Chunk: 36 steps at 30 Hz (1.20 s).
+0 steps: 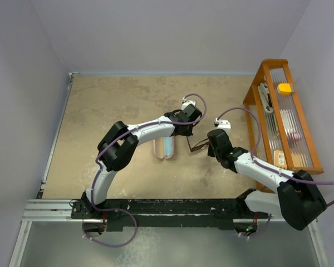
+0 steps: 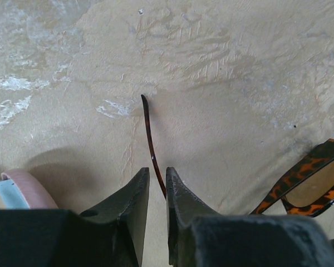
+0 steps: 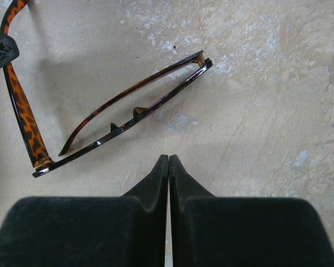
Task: Organize the sunglasses
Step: Fold the sunglasses at the center of the board.
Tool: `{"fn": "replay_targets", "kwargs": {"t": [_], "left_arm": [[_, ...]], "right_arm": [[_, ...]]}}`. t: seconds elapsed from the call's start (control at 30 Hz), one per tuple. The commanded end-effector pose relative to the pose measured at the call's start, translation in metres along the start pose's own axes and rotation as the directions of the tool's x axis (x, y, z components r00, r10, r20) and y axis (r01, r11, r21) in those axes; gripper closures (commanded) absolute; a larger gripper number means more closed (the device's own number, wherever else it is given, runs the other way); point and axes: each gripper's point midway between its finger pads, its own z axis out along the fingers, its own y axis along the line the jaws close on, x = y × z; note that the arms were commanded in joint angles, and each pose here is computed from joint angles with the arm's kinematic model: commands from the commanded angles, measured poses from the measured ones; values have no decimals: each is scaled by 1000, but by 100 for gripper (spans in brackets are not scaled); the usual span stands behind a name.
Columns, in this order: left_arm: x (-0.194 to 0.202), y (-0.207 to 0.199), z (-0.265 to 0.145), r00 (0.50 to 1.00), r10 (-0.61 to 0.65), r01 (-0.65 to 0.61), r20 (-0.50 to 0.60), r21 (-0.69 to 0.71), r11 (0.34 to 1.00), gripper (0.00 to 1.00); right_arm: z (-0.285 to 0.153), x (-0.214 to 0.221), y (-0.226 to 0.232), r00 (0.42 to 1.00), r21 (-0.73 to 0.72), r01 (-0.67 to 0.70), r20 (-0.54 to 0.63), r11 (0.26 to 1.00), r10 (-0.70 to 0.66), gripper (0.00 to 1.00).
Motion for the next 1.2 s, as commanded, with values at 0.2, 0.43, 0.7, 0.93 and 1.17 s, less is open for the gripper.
{"fn": "replay_targets", "kwargs": {"t": [0.2,0.43,0.7,0.93,1.17], "left_arm": [[-11,-6,5,1000,-12,12,27,-9,1000,86],[-16,-5,1,999,-3,4,47,-12,1000,90],[-15,-5,-2,999,3,-3,46,-1,1000,99],[-12,-8,-7,999,16,-17,45,15,1000,100],[-8,-11,-11,999,19,-21,40,33,999,100]], "right_arm": [[5,-6,1,999,15,-39,35,999,38,100],[13,2,5,999,26,-44,-9,999,45,100],[22,-3,8,999,47,-50,-3,998,50,100],[32,-7,12,999,66,-50,-6,997,51,100],[45,-18,18,999,76,-50,5,996,50,100]]}}
